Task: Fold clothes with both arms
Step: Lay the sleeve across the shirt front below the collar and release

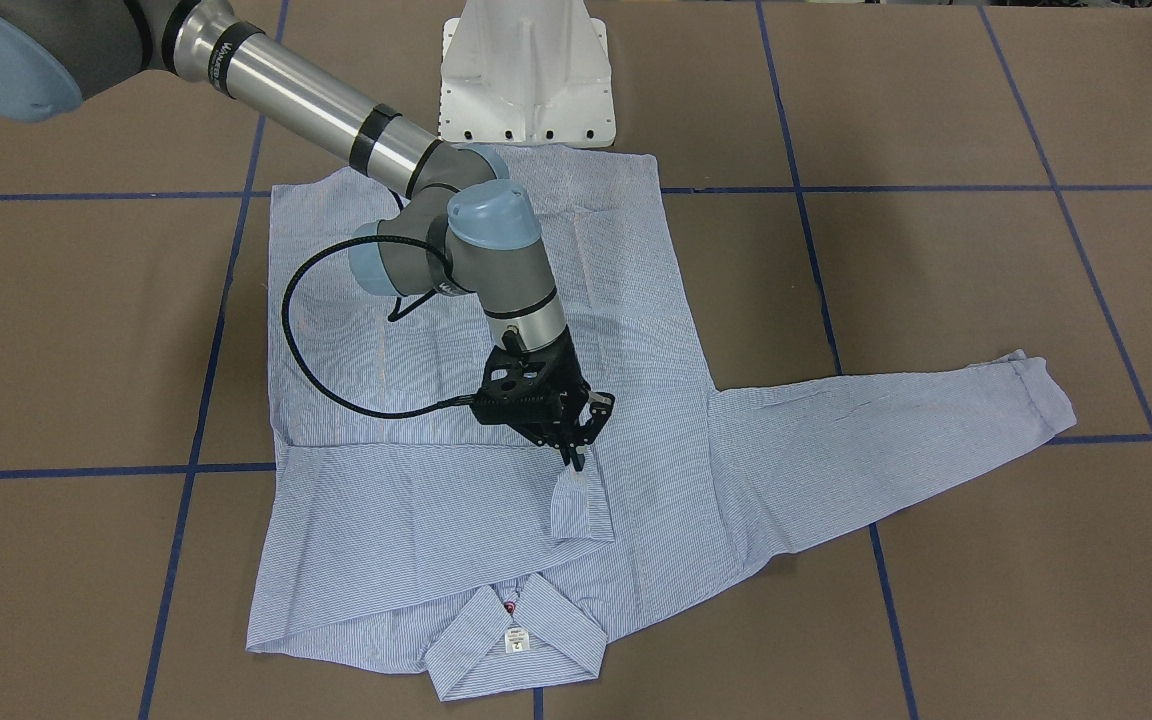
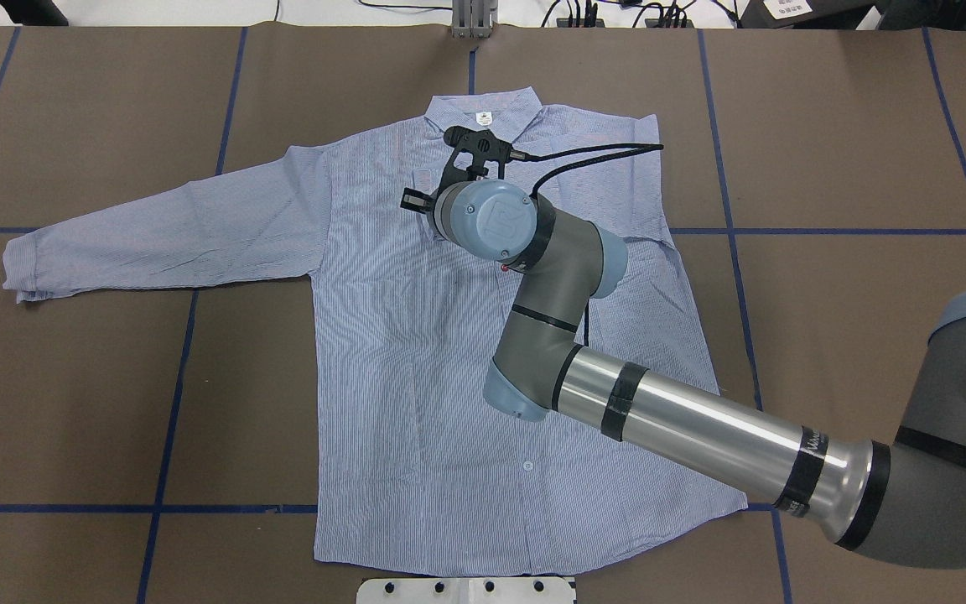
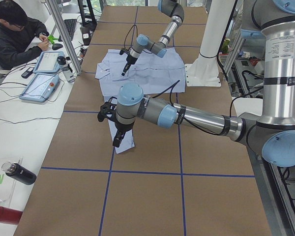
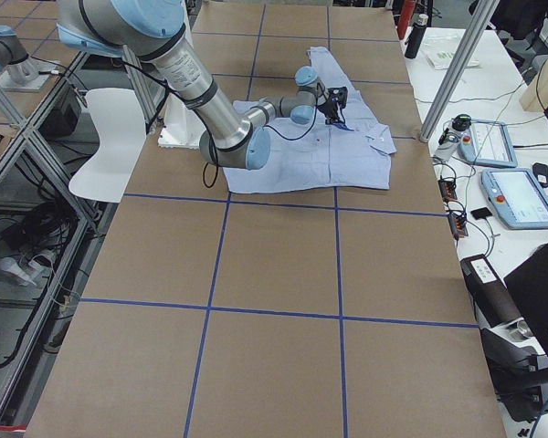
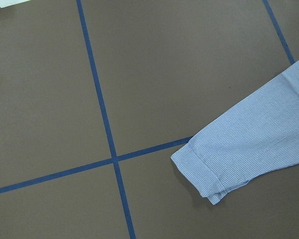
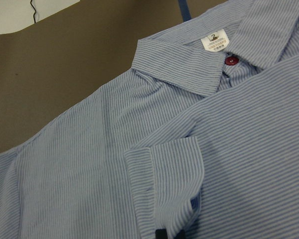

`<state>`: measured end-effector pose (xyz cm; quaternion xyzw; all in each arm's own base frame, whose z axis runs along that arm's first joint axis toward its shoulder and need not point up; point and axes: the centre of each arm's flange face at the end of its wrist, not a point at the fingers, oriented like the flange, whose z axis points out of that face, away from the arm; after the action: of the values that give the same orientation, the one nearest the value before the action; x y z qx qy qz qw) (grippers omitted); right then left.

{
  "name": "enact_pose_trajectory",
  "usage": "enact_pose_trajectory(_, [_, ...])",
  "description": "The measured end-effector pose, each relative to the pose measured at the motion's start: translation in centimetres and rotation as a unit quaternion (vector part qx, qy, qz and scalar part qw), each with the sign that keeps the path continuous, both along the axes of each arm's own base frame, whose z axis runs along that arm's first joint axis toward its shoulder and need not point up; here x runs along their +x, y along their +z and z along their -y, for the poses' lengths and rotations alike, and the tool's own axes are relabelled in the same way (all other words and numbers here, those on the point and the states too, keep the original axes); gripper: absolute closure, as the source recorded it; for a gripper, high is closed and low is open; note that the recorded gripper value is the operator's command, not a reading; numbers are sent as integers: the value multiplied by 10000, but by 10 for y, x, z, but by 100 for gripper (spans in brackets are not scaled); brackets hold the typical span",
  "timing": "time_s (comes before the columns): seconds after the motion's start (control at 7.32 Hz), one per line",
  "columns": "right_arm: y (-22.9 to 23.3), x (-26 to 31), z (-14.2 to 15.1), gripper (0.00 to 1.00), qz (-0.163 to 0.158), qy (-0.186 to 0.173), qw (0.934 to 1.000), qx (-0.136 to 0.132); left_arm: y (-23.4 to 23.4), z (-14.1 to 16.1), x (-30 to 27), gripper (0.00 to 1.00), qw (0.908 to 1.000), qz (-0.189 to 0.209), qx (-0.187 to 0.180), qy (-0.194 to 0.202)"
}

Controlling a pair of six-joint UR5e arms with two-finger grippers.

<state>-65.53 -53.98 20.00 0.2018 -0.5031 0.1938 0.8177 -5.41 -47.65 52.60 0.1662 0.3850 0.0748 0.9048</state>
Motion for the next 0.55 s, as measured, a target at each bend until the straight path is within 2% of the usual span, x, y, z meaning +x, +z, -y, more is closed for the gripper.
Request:
enact_pose_trajectory(0.14, [-8,-1,0,86,-42,-28,10000,54,0,0,0,0,10000,4,-1,2])
enact_pose_trajectory(0.41, [-27,-9,-4,17,-394,-201,9983,381,3,0,0,0,10000,10,-14,11])
enact_pose_trajectory(0.55, [-37,-17,-10,12,-529,-232,9969,537,5,1,0,0,10000,12,-29,15])
